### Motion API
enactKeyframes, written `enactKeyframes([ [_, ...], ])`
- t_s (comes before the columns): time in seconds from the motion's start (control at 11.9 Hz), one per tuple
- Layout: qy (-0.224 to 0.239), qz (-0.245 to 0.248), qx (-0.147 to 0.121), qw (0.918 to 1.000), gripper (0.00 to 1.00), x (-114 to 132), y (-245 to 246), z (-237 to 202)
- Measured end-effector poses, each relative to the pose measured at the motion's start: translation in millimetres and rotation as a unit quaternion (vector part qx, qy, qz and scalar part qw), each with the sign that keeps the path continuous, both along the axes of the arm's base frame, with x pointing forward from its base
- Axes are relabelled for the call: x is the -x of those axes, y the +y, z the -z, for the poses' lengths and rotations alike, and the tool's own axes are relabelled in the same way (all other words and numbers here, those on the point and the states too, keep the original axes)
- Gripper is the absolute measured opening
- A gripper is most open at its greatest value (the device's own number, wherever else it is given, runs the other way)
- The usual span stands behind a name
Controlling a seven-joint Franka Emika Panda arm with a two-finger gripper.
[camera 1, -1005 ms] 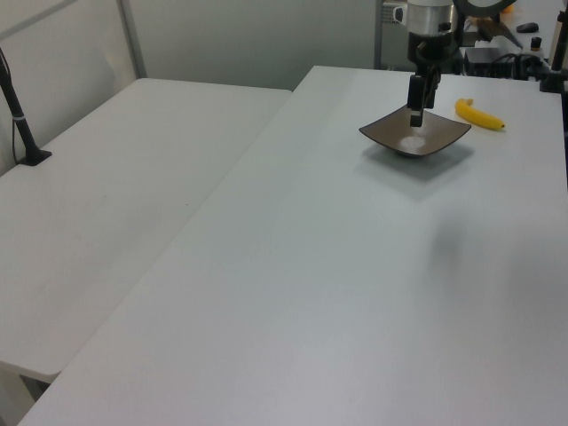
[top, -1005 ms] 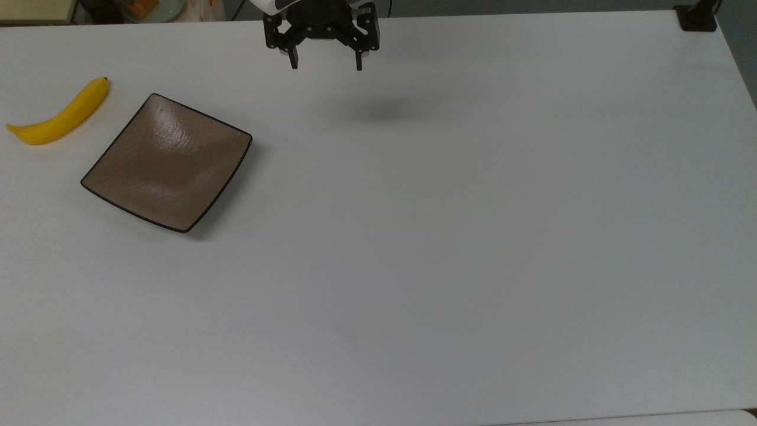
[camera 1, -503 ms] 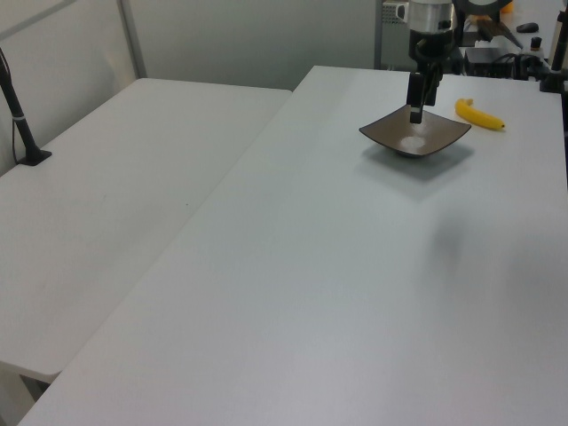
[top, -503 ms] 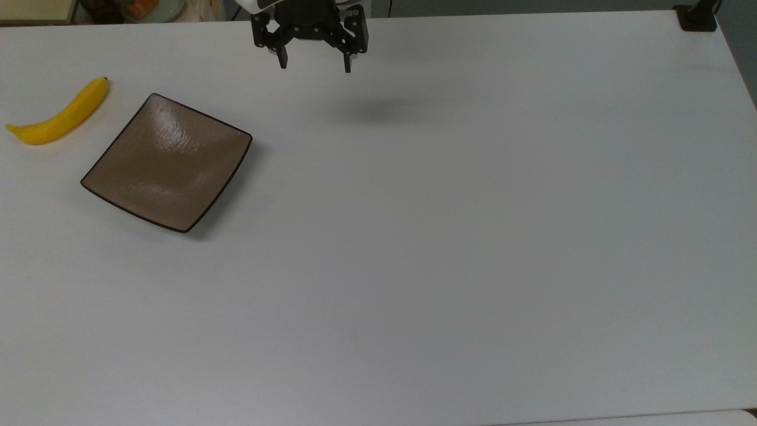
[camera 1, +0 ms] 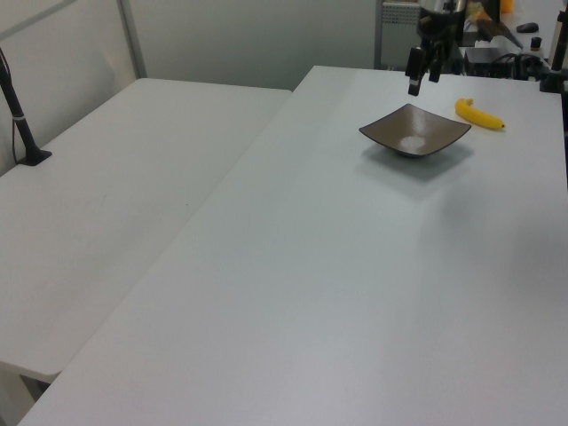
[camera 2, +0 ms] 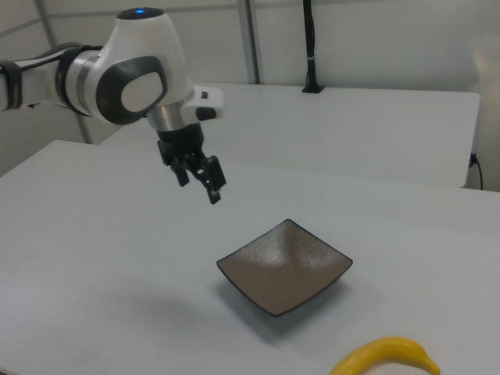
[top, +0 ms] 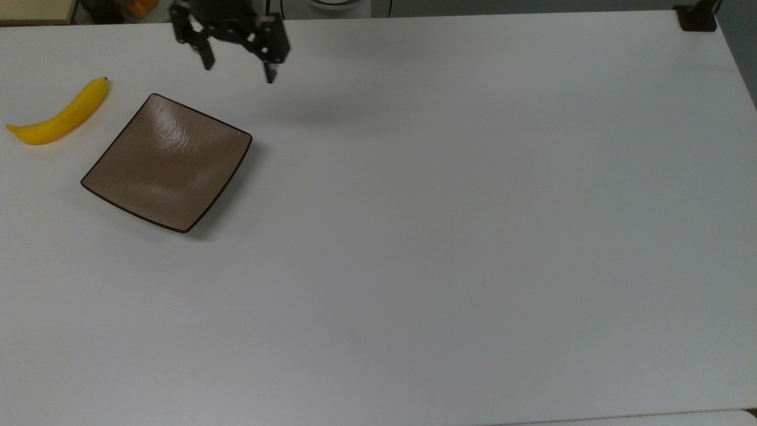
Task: Bananas placed on a ceramic plate
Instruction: 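Move the open gripper from above the table toward the yellow banana, then lower the gripper onto the banana's middle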
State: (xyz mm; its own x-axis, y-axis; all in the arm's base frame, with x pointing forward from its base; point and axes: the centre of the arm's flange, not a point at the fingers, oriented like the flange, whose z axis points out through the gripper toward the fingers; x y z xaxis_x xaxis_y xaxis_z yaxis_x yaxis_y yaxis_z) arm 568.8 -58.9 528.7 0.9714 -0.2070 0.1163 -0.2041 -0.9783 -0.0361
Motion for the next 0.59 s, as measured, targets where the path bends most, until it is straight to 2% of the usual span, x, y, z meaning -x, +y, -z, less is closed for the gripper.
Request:
enactKeyframes([
  [0.25,-0.018,0.065,0.004,0.9977,1.0,7.1,-75.1,0.2],
  [0.59,-0.04,0.15,0.017,0.9878,1.0,20.1,-173.6,20.3],
])
